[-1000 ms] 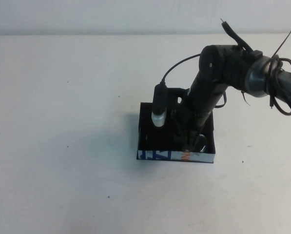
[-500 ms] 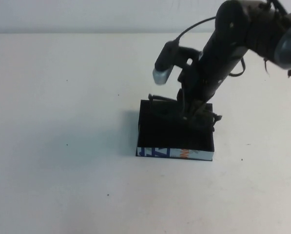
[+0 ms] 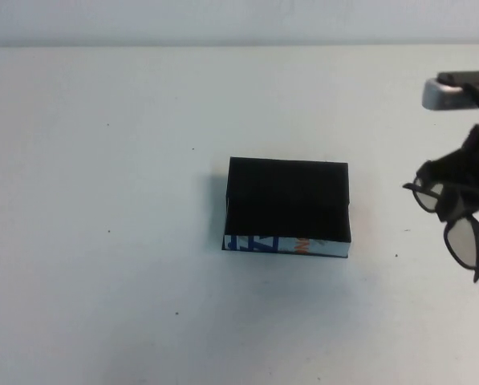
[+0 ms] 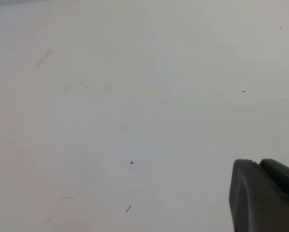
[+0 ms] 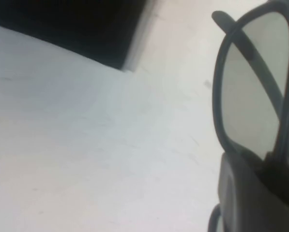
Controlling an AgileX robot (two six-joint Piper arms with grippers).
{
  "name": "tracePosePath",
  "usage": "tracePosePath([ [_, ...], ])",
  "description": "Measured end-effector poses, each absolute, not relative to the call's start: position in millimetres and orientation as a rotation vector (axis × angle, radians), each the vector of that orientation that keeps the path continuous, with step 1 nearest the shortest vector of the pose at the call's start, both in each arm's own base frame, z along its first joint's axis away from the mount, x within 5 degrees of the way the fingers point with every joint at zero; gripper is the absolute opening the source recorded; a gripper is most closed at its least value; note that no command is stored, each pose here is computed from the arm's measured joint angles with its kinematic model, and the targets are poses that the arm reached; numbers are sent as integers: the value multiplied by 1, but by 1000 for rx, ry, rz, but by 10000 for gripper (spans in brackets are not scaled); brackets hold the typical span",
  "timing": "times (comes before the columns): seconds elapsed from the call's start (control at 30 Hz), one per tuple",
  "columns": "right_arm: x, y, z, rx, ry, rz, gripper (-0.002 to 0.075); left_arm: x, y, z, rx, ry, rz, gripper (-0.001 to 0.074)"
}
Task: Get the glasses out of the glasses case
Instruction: Place the glasses on the table
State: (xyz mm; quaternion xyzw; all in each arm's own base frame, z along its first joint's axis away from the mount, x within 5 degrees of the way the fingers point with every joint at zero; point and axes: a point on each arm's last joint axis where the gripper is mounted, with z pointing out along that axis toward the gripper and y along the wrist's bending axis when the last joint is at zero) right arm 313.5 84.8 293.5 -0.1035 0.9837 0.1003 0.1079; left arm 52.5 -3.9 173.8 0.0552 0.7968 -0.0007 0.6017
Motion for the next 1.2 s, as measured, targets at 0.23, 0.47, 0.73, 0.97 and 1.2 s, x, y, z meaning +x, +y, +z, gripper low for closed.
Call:
tracePosePath([
  [0.23, 281, 67, 239, -59, 2833, 319, 57, 53, -4, 174, 128, 1846, -2, -4],
  [0.47, 293, 67, 199, 32, 2783, 315, 57, 53, -4, 174, 128, 1846, -2, -4],
  [0.73, 305, 69, 180, 49, 2768, 312, 196, 53, -4, 174, 128, 1846, -2, -4],
  [0.97, 306, 68, 182, 51, 2749, 312, 304, 53, -4, 174, 128, 1846, -2, -4],
  [1.2, 277, 63, 253, -15, 2511, 339, 288, 53, -4, 174, 128, 1846, -2, -4],
])
